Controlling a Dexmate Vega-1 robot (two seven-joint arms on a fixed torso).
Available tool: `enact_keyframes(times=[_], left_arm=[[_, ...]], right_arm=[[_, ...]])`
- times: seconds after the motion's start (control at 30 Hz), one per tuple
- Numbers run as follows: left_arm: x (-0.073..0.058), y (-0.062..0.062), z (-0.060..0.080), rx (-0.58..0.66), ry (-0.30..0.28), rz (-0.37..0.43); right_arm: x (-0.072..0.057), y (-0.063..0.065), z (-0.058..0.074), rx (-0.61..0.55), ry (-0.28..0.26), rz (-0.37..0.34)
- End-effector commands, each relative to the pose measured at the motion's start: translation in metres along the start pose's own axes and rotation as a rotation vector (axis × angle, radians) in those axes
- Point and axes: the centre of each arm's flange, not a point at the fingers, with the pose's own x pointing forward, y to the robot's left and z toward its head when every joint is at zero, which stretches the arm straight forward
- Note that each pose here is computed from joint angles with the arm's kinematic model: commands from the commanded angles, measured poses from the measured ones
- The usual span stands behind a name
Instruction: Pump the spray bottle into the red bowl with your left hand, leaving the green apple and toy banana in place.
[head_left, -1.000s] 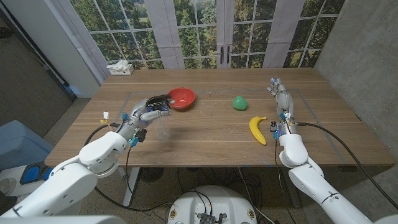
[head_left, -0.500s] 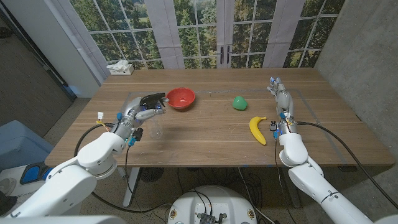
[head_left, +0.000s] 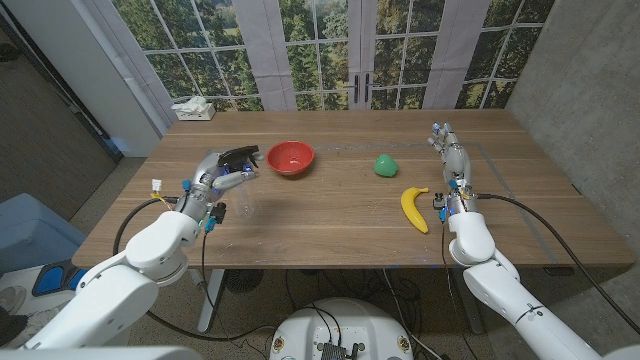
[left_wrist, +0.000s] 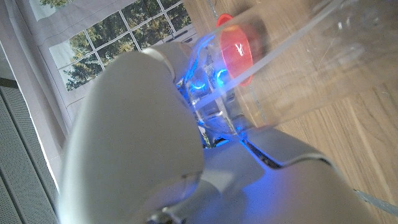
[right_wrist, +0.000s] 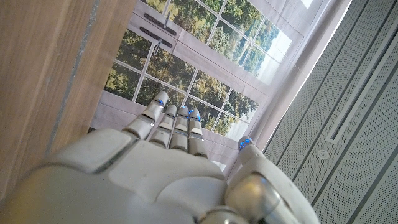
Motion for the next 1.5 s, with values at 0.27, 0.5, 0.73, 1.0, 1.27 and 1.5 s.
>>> enact_keyframes(times=[0.27,0.5,0.73,1.0,1.27,1.5], left_arm=[[0.017,0.010,0.000,0.039,0.006,0.066],[0.029,0.011,0.003,0.051,-0.007,0.062],[0.045,0.012,0.001,0.070,-0.002,0.058],[0.059,0.012,-0.003,0.081,0.017,0.070],[0.066,0.012,-0.005,0.093,0.032,0.080],[0.069,0.013,-0.003,0.102,0.030,0.099]], right_arm=[[0.008,0.006,-0.003,0.039,-0.016,0.035],[0.010,0.006,-0.002,0.045,-0.023,0.044],[0.010,0.006,0.000,0.051,-0.030,0.053],[0.010,0.007,0.002,0.050,-0.034,0.071],[0.011,0.008,0.004,0.055,-0.041,0.085],[0.012,0.008,0.004,0.058,-0.047,0.097]])
